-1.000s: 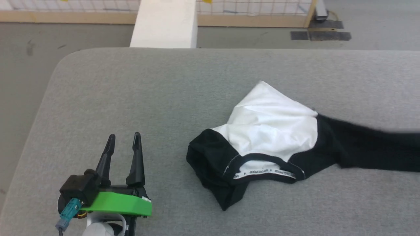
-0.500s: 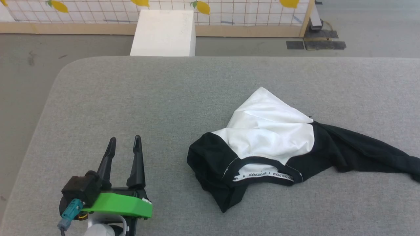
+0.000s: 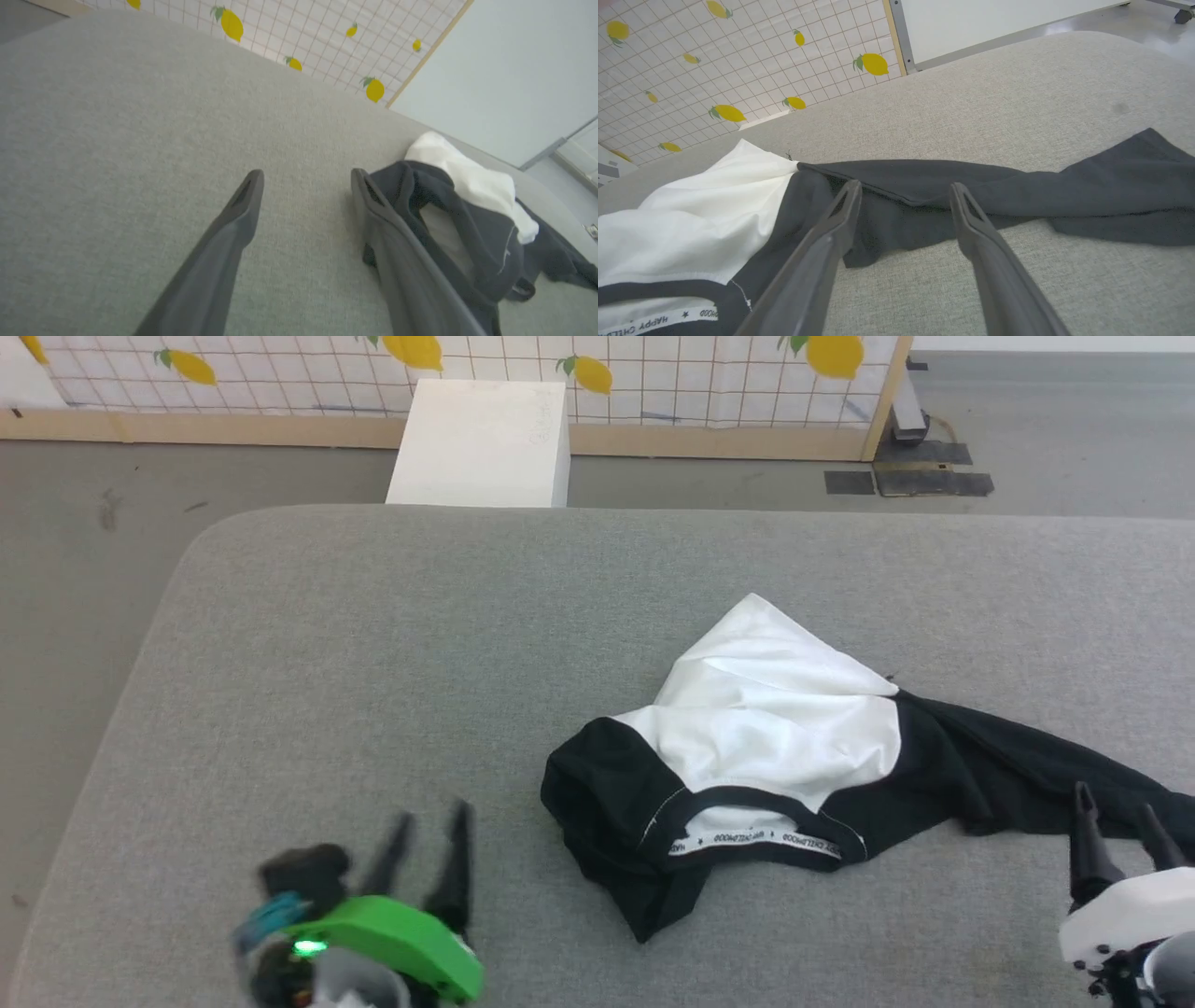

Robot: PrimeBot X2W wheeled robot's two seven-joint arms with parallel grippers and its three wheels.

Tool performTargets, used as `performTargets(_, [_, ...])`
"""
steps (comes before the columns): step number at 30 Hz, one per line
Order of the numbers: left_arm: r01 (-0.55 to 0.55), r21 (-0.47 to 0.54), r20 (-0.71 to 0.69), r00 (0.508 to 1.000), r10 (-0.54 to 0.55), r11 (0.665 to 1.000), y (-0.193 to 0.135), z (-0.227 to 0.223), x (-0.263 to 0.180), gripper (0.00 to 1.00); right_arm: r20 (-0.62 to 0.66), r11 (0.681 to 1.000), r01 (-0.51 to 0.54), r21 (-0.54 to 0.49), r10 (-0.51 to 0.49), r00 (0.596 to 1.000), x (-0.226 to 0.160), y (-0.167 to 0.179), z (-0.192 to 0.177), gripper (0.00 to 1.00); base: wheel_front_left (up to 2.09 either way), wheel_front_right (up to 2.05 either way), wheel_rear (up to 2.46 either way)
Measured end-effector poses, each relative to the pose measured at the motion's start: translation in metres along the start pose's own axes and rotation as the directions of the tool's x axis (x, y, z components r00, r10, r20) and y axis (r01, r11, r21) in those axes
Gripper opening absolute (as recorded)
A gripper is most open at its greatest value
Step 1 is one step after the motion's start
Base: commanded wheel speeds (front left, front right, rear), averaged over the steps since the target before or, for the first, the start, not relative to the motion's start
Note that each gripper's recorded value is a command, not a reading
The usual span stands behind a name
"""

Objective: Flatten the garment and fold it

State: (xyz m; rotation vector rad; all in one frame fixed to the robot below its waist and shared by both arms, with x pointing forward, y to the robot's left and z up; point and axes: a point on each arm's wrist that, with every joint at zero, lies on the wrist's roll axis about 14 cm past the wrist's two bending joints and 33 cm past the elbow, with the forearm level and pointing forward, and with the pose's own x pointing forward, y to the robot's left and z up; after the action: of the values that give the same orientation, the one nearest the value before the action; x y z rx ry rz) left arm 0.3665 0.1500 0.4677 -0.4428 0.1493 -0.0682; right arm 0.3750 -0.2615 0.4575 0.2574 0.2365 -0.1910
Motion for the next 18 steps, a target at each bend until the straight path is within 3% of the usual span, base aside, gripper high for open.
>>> performTargets(7, [0.100,-0.070,-0.330,0.937,-0.117,0.993,-0.040,-0.045,0.014,1.00,-0.003,1.000,0.013,-0.020,-0.013,1.000,-0.001,-0.004,-0.004,1.00,0.00,0.00,0.00])
performTargets(11, [0.162,-0.080,-0.439,0.880,-0.181,0.984,-0.063,-0.062,0.015,1.00,-0.006,0.999,0.032,-0.027,-0.033,0.999,0.000,-0.010,-0.005,1.00,0.00,0.00,0.00])
performTargets(15, [0.181,-0.085,-0.465,0.863,-0.199,0.980,-0.069,-0.068,0.016,1.00,-0.011,0.999,0.044,-0.027,-0.045,0.999,0.000,-0.014,-0.007,1.00,0.00,0.00,0.00])
performTargets(16, [0.184,-0.084,-0.469,0.860,-0.202,0.979,-0.070,-0.069,0.016,0.42,-0.011,0.999,0.045,-0.028,-0.046,0.999,0.000,-0.015,-0.008,1.00,0.00,0.00,0.00])
performTargets(17, [0.188,-0.083,-0.475,0.856,-0.205,0.979,-0.071,-0.071,0.017,0.00,-0.013,0.999,0.046,-0.028,-0.047,0.999,0.000,-0.015,-0.009,1.00,0.00,0.00,0.00])
performTargets(18, [0.189,-0.083,-0.479,0.853,-0.205,0.978,-0.072,-0.073,0.017,0.00,-0.016,0.999,0.047,-0.029,-0.047,0.999,0.000,-0.015,-0.010,1.00,0.00,0.00,0.00])
